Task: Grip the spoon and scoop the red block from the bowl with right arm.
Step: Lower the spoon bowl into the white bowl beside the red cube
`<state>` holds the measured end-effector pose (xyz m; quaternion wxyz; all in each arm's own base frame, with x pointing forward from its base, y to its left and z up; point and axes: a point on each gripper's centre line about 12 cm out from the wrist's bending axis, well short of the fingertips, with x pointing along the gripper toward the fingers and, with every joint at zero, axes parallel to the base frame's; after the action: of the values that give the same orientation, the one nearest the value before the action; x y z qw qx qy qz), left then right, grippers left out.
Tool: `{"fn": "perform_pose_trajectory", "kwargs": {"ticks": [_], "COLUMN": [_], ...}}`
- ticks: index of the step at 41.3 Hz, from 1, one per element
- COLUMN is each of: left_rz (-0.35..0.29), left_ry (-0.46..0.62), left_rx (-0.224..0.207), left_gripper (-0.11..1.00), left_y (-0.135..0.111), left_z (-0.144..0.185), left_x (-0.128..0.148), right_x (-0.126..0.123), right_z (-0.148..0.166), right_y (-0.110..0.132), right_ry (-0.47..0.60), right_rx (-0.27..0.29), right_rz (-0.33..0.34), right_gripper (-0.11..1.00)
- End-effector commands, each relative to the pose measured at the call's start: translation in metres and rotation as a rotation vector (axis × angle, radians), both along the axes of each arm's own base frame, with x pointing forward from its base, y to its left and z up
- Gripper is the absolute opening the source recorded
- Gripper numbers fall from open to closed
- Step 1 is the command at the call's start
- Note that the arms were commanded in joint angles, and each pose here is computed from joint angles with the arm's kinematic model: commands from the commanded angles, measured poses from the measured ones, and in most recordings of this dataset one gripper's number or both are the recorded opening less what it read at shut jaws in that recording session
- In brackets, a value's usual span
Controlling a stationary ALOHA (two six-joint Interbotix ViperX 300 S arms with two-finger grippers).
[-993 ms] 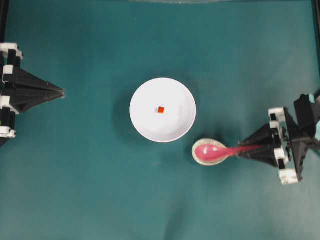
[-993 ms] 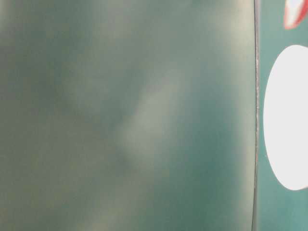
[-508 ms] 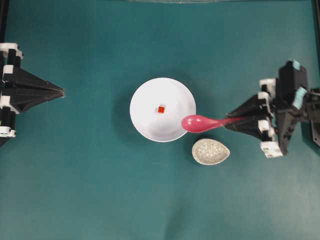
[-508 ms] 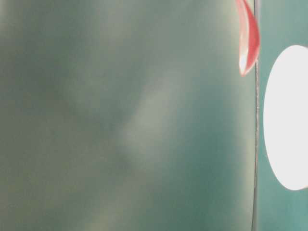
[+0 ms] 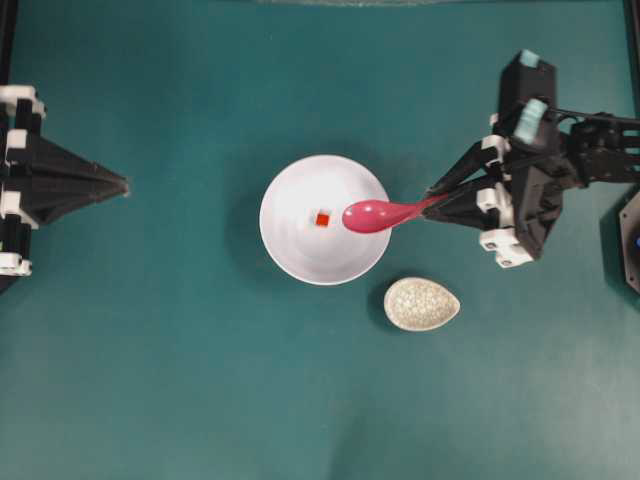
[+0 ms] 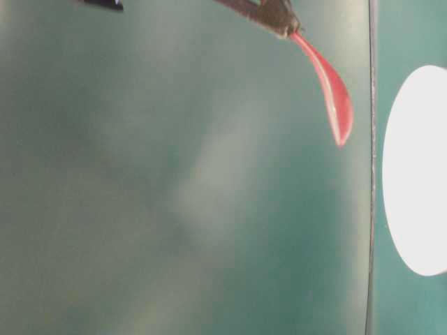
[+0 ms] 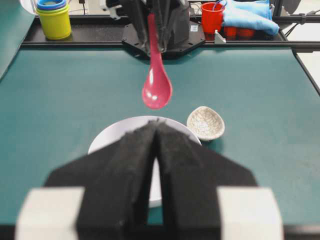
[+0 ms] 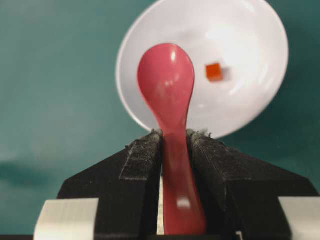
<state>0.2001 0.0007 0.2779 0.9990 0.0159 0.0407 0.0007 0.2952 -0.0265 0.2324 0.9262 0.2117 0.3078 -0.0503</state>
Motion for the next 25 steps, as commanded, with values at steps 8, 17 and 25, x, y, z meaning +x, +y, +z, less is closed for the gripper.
{"fn": "perform_pose_trajectory", "kwargs": {"ticks": [8,17,25], "left_rz": [0.003,0.004,0.021], "left_ry": [-0.009,-0.009,-0.012], "left_rx": [0.005,0.003,0.003], "left_gripper": [0.00,0.00,0.00], "left_y": [0.001,0.001,0.004], "left_z": [0.008,0.009,0.009], "left_x": [0.002,0.002,0.001], "right_x": [0.033,0.054,0.063], "right_z": [0.016,0.010,0.006], "right_y": [-0.007,-0.009,-0.013], "right_ry": [0.064,0.144,0.206], "right_rx": [0.024,0.009,0.003], "right_rz": [0.055,0.107,0.111], "right_gripper": [0.25,0.25,0.25]}}
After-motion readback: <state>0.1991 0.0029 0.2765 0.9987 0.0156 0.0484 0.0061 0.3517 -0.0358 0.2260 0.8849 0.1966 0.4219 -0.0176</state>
